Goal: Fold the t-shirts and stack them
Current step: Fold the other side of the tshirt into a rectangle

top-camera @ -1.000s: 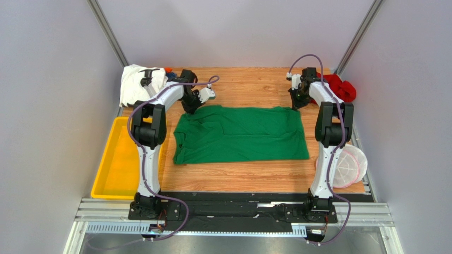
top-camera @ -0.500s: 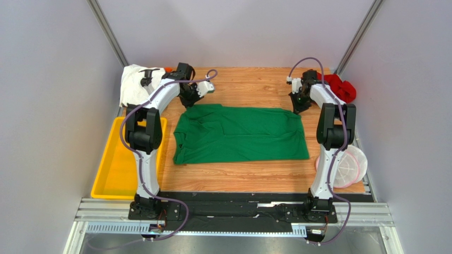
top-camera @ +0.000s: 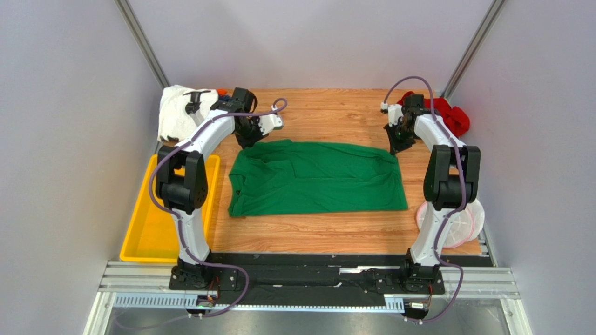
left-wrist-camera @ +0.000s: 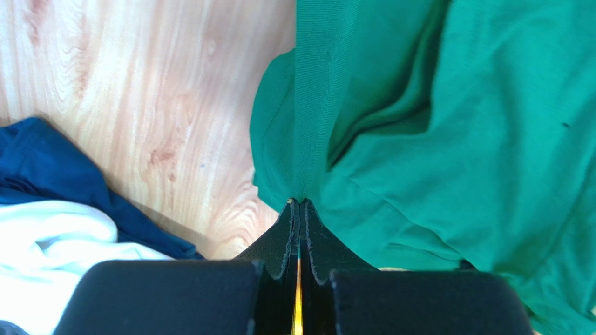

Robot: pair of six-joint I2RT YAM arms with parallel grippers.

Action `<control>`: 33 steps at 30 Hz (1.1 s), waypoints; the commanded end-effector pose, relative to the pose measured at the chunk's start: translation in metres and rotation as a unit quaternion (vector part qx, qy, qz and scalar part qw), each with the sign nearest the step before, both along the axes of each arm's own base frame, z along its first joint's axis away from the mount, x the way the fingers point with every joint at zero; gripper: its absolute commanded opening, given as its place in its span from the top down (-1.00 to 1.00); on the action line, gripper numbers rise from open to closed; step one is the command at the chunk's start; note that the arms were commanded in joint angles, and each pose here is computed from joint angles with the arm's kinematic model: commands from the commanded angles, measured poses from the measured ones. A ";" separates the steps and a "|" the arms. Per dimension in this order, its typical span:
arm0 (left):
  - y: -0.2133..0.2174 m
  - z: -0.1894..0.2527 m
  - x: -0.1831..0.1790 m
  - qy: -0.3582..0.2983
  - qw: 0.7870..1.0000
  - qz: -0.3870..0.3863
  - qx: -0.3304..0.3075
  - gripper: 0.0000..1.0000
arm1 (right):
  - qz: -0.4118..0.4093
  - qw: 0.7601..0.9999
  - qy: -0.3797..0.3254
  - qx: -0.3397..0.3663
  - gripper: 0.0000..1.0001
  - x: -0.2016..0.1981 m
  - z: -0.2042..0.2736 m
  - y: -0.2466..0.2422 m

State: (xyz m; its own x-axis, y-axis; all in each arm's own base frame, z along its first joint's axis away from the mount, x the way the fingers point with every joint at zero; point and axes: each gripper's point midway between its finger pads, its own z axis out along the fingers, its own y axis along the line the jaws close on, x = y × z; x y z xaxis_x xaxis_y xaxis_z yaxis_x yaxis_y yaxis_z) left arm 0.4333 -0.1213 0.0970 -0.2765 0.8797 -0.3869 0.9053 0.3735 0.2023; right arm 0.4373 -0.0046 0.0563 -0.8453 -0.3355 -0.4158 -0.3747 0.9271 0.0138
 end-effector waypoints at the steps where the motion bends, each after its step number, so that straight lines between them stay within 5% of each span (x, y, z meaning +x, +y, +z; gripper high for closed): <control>1: -0.001 0.034 -0.010 -0.035 0.999 -0.008 -0.005 1.00 | 0.014 0.999 -0.031 -0.001 1.00 -0.006 0.028 -0.001; 19: 0.008 0.015 -0.067 -0.011 1.000 -0.018 0.020 1.00 | 0.036 0.999 -0.024 -0.027 1.00 -0.054 0.035 -0.006; 33: 0.009 -0.003 -0.104 0.013 0.999 -0.029 0.033 1.00 | 0.039 0.998 -0.012 -0.048 1.00 -0.056 0.020 -0.014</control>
State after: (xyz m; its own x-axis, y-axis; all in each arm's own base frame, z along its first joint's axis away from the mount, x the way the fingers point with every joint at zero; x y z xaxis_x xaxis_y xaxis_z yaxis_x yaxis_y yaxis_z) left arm 0.3332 -0.1102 0.0874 -0.2471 0.9178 -0.3107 0.9336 0.3114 0.1774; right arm 0.3766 -0.0114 0.0738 -0.8199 -0.4246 -0.3841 -0.4432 0.8953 -0.0438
